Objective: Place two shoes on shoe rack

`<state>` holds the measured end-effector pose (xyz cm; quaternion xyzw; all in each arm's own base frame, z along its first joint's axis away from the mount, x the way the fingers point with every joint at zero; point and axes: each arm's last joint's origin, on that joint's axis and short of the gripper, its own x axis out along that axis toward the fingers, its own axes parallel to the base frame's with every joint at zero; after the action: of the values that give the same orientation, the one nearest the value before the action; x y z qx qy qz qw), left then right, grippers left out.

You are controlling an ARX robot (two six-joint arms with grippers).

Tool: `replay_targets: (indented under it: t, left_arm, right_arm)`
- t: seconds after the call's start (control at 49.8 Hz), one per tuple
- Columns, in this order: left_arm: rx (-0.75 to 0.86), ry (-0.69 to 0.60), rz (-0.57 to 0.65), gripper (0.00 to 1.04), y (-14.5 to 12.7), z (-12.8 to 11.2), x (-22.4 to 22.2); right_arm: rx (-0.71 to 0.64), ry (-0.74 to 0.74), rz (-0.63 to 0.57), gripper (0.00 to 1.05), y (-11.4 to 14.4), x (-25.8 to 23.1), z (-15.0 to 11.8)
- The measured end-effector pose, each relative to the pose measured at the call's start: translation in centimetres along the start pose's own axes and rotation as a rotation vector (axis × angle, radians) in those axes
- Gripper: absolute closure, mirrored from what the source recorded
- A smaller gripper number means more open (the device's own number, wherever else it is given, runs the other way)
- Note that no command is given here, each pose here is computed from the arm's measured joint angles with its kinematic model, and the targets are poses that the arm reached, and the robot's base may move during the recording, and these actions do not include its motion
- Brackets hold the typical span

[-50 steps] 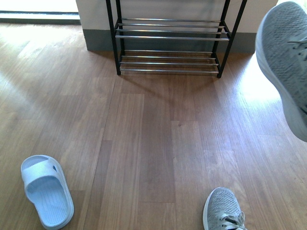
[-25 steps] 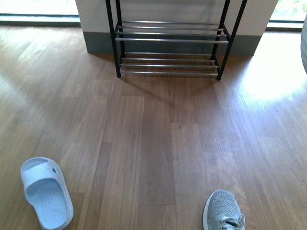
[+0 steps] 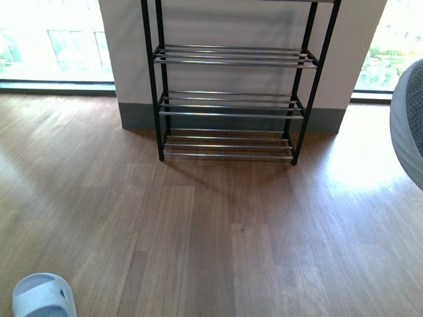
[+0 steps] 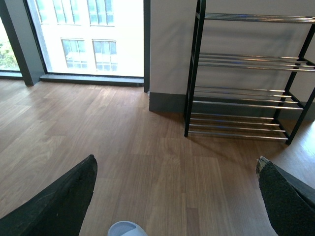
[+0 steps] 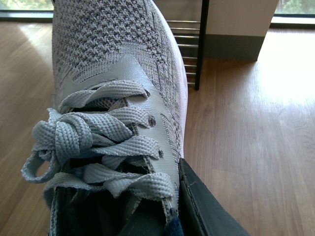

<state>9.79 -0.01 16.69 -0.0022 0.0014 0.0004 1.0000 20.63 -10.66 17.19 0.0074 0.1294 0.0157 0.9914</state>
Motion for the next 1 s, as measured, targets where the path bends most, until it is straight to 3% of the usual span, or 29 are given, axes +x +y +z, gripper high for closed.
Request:
replay_targets:
  t: [1.004]
  left_arm:
    - [0.0,0.0,-0.002,0.09,-0.01,0.0,0.0]
  right_arm:
    - [0.0,0.0,-0.011,1.03,-0.07,-0.05,-0.02]
